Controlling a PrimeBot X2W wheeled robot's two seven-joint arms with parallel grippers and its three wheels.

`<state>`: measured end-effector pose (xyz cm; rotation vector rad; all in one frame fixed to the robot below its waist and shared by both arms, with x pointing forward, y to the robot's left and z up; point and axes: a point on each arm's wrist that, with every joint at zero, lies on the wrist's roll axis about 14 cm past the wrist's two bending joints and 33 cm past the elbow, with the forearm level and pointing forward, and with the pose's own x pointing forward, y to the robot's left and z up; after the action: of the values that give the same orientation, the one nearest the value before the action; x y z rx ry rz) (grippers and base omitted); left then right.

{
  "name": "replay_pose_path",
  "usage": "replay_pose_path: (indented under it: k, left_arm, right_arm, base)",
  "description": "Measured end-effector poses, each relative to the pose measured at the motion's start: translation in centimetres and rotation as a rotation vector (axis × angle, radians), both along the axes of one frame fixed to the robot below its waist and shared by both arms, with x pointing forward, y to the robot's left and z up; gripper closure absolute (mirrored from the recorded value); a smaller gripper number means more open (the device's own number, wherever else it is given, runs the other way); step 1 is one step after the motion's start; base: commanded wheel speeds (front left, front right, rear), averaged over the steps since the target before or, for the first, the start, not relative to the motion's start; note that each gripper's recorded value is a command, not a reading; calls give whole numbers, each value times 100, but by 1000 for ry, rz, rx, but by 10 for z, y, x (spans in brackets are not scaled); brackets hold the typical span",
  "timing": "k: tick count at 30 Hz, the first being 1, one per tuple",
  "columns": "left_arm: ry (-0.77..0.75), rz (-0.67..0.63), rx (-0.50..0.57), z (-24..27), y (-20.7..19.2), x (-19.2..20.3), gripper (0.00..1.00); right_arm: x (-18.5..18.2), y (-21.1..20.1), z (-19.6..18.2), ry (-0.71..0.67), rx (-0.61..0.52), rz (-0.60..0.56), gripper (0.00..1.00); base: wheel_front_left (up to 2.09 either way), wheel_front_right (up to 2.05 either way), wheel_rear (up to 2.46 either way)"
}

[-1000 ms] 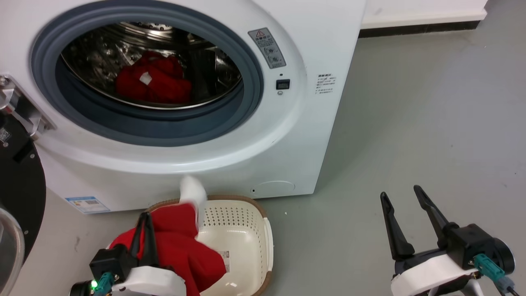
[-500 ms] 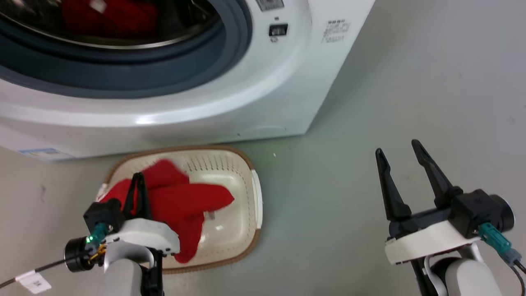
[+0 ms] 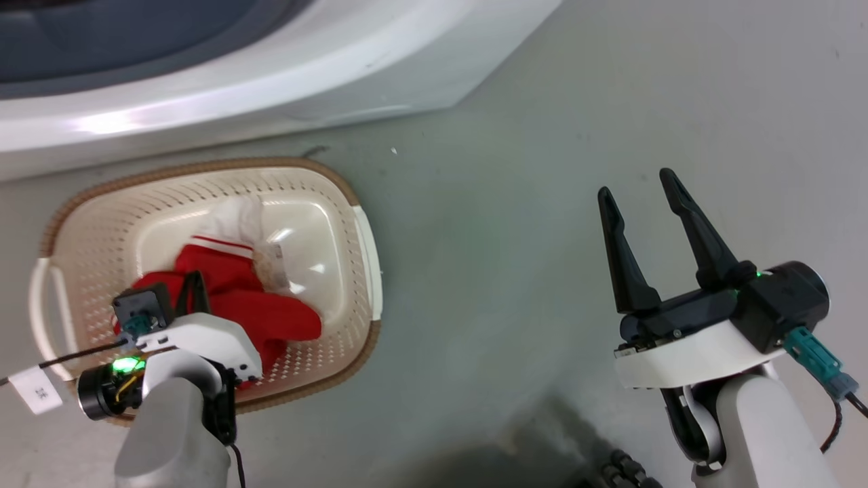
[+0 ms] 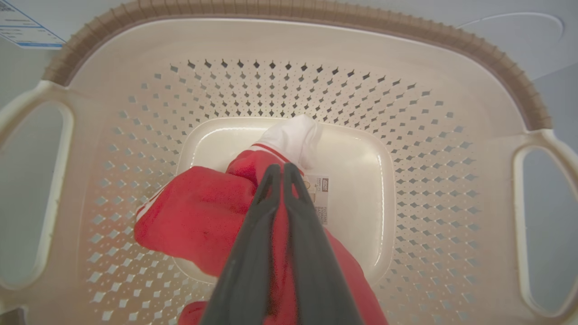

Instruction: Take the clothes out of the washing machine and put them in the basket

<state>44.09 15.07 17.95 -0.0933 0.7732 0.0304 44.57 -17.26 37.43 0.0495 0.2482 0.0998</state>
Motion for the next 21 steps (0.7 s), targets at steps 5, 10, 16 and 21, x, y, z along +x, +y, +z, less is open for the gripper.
replay_pose_path:
  k: [5,10,16,21]
  left_arm:
    - [115,-3,8,-43,-3,-10,100]
    - [227,-17,2,-70,-10,-32,86]
    - [222,-9,-17,-58,-15,-30,0]
    - [108,-27,-57,-19,-29,-15,0]
  right_arm:
    - [-1,-5,-28,58,-2,-9,0]
    - [-6,-10,-42,96,-13,-21,0]
    - [-1,-9,-33,68,-11,-15,0]
    - [-5,-12,-14,27,-27,-24,0]
  base:
    - [0,0,0]
    - [0,0,0]
    - [0,0,0]
    - [0,0,0]
